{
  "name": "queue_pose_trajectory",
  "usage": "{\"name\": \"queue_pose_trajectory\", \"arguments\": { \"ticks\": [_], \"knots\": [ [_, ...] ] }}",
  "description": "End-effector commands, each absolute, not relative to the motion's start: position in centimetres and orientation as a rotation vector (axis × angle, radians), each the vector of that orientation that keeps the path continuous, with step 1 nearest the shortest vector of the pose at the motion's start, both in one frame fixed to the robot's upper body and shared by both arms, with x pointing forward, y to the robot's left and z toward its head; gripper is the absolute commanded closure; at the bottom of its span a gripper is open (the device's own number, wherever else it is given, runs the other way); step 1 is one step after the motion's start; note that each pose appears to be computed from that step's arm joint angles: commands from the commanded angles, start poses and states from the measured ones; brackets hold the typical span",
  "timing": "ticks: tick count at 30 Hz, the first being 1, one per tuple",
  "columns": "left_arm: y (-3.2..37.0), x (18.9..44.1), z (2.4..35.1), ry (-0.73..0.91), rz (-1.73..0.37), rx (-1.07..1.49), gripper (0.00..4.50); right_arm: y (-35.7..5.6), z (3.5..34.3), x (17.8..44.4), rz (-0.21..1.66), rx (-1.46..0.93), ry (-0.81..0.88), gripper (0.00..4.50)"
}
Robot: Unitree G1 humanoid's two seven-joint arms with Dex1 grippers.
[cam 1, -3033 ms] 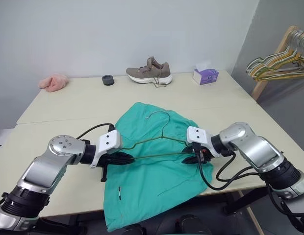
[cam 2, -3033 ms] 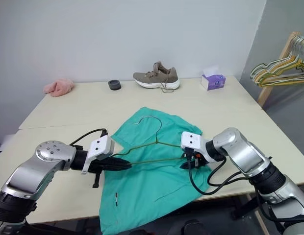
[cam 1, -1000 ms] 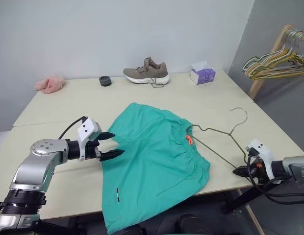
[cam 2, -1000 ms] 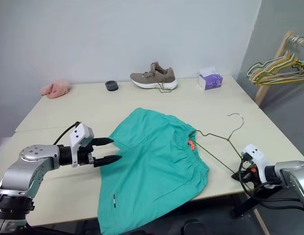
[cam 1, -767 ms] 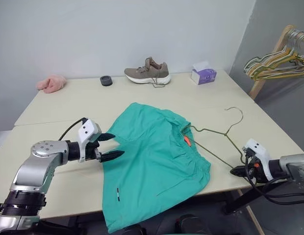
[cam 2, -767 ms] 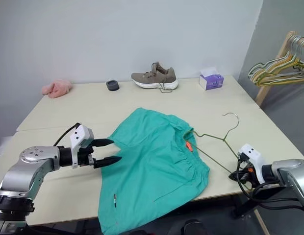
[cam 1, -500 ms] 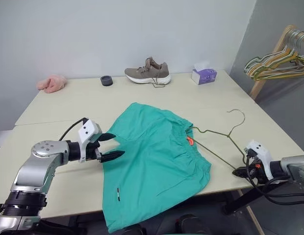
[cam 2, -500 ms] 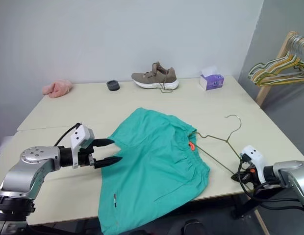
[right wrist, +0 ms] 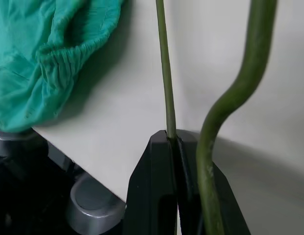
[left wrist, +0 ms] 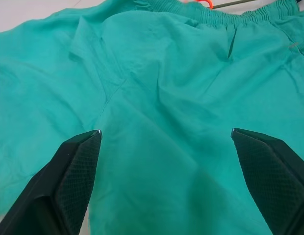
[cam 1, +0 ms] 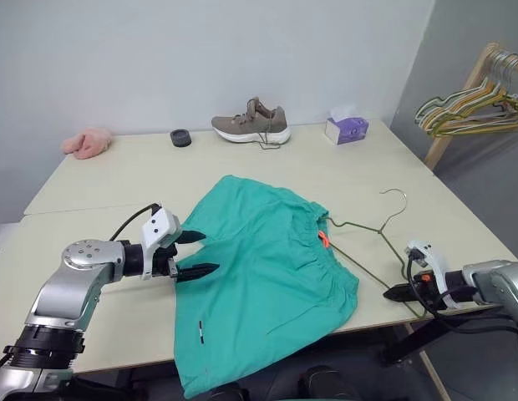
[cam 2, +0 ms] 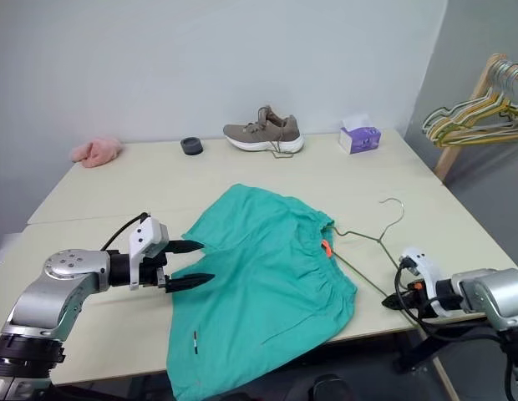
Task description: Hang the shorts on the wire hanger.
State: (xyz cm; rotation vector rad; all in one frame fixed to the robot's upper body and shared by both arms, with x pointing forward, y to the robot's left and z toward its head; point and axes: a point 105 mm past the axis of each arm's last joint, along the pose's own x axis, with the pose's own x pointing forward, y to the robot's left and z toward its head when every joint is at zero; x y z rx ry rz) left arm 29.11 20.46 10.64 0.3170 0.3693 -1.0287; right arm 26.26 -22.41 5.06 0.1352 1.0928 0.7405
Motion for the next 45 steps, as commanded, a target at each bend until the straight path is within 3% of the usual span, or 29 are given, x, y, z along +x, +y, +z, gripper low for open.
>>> {"name": "queue_pose_trajectory", "arguments": {
  "ticks": [1,7,12,20,25,35,45],
  "knots": [
    [19.8,29.3,11.9,0.314,-1.044,0.354,0.02,-21.6,5.1,27.0,0.742,0.205,1.121,4.5],
    [19.6,29.1,11.7,0.31,-1.042,0.347,0.02,-19.2,5.6,29.6,0.705,0.345,1.073,4.5],
    [19.9,29.3,11.8,0.3,-1.011,0.339,0.02,-17.3,8.0,30.7,0.776,0.335,0.951,4.5],
    [20.9,32.6,14.5,0.182,-0.864,0.287,0.02,-14.1,10.4,30.1,0.947,-0.038,0.762,4.5],
    [21.5,33.9,17.3,0.087,-0.839,0.385,0.02,-12.7,10.6,29.8,1.012,-0.345,0.65,4.5],
    [19.9,32.6,17.1,0.128,-1.045,0.553,0.02,-12.7,10.6,30.5,1.048,-0.748,0.499,4.5],
    [16.6,32.4,16.4,0.099,-1.161,0.539,0.02,-12.4,10.6,30.3,1.081,-0.914,0.429,4.5]
  ]
}}
